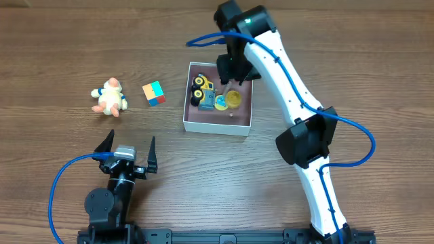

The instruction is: Pack container

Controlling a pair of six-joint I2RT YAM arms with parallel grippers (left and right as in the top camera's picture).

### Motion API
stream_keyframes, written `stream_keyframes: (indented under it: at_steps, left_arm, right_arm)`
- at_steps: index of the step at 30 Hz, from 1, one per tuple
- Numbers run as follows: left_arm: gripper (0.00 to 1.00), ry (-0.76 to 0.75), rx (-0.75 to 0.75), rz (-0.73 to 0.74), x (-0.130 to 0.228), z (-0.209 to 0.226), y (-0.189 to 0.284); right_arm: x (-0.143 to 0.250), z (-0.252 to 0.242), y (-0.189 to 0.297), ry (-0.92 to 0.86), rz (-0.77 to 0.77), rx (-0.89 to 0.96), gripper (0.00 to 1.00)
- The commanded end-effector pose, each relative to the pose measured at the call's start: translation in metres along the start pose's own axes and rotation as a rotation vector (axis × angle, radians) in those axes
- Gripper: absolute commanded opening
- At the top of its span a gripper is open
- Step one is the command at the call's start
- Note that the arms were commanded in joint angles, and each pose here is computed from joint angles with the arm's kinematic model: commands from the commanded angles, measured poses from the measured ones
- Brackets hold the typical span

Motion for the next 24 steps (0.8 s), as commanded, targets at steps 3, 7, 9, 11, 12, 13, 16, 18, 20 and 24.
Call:
stream_keyframes:
  at_steps: [3, 7, 9, 11, 12, 13, 16, 18, 20, 24]
  left_arm:
    - [1.00, -0.009, -0.002, -0.006, 0.000, 0.000, 0.000]
    - [1.00, -0.009, -0.002, -0.006, 0.000, 0.000, 0.000]
    - [1.00, -0.009, -0.002, -0.007, 0.000, 0.000, 0.000]
    - [1.00, -0.009, -0.002, -0.006, 0.000, 0.000, 0.000]
    - [1.00, -0.009, -0.002, -0.006, 0.000, 0.000, 0.000]
    - [1.00, -0.009, -0.002, -0.006, 0.000, 0.000, 0.000]
    - [1.00, -0.009, -0.002, -0.006, 0.000, 0.000, 0.000]
    - [1.00, -0.009, -0.002, -0.006, 0.000, 0.000, 0.000]
    - [1.00, -0.009, -0.002, -0.006, 0.000, 0.000, 0.000]
    - [1.00, -0.009, -0.002, -0.006, 0.000, 0.000, 0.000]
  right_arm:
    - [-0.003, -0.003, 0.008, -0.030, -0.026, -0.004, 0.66]
    - [-0.014, -0.039, 0.009, -0.151, -0.068, 0.106, 0.79]
    - [-0.018, -0.055, 0.011, -0.211, -0.064, 0.087, 0.91]
    - [-0.020, -0.068, 0.018, -0.256, -0.057, 0.023, 1.00]
    - [-0.021, -0.073, 0.024, -0.274, -0.058, -0.011, 1.00]
    - [-0.021, -0.079, 0.034, -0.278, -0.064, -0.065, 1.00]
    - [-0.014, -0.082, 0.066, -0.247, -0.098, -0.171, 1.00]
    - [0.001, -0.087, 0.089, -0.247, -0.128, -0.153, 1.00]
    - [0.021, -0.096, 0.108, -0.250, -0.152, -0.101, 1.00]
    - [0.081, -0.118, 0.145, -0.269, -0.189, -0.019, 1.00]
Point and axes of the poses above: each gripper's point midway between its finger pads, its own y axis back along the fingers, its own z axis along the line the jaws close on, x = y × z, the point moved 4 cm from there along y, back along the fingers, and after that the axes turned 4 degrees about -y, right-handed, at the moved point
